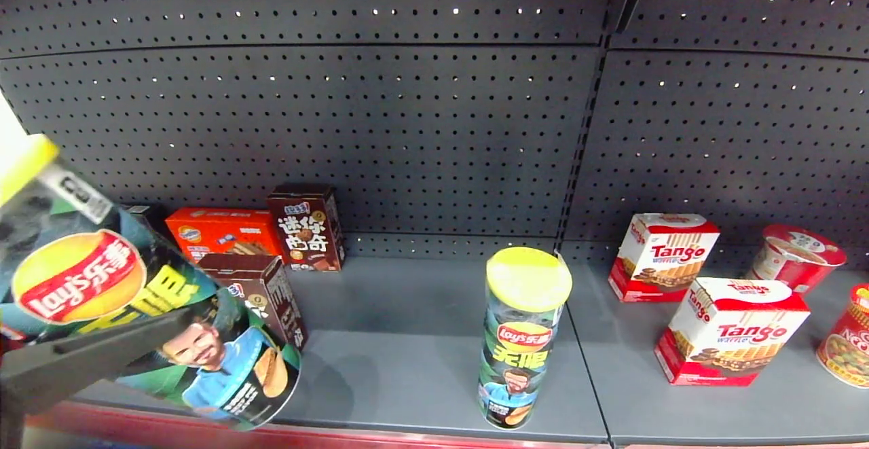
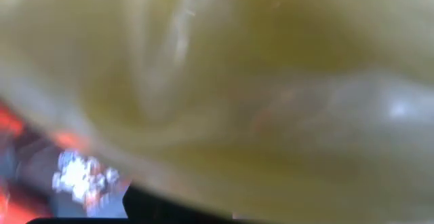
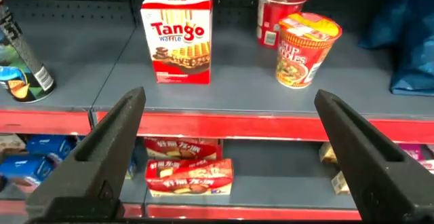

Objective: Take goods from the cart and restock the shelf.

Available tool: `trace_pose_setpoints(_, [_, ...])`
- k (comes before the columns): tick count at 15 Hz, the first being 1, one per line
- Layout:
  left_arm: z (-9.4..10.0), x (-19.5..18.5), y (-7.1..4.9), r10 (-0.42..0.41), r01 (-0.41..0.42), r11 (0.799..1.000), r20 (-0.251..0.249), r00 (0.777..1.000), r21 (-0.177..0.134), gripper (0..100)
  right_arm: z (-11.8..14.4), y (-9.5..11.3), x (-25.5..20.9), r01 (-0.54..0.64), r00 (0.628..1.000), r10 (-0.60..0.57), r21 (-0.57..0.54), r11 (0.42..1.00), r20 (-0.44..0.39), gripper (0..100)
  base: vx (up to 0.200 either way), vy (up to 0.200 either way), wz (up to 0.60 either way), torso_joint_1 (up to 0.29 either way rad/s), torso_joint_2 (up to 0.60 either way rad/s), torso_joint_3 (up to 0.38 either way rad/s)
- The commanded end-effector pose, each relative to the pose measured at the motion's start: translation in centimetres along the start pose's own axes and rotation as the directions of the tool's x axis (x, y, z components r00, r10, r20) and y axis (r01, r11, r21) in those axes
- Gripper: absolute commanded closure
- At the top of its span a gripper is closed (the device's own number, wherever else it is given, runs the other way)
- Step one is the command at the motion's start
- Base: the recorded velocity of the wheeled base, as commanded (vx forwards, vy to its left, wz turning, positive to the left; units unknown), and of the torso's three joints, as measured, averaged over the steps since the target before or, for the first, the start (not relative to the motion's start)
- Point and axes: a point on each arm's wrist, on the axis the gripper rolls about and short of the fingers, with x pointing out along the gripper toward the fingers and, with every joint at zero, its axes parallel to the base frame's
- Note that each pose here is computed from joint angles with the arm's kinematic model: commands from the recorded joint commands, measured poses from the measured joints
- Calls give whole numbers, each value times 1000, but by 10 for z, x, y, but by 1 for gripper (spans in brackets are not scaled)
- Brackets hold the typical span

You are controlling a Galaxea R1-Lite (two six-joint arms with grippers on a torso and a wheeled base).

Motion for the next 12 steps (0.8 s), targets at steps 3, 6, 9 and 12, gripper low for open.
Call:
trace_pose_setpoints(3, [6, 79, 36, -94, 95, 995, -54, 994, 33, 100, -3, 0, -2, 7, 999, -7, 4, 1000, 31, 0, 0, 0, 0, 0, 0, 0])
trace_pose_setpoints(6, [4, 110, 29, -95, 99, 995, -97, 991, 31, 100, -6, 0, 1, 6, 1000, -6, -3, 1000, 16, 0, 0, 0, 0, 0, 0, 0])
trace_pose_setpoints(9, [4, 126, 26, -104, 109, 994, -115, 988, 31, 100, -7, 0, 1, 5, 1000, -5, -14, 1000, 14, 0, 0, 0, 0, 0, 0, 0])
trace_pose_setpoints(12, [4, 148, 28, -129, 134, 990, -129, 983, 36, 100, -6, 0, 1, 5, 1000, -5, -14, 1000, 17, 0, 0, 0, 0, 0, 0, 0])
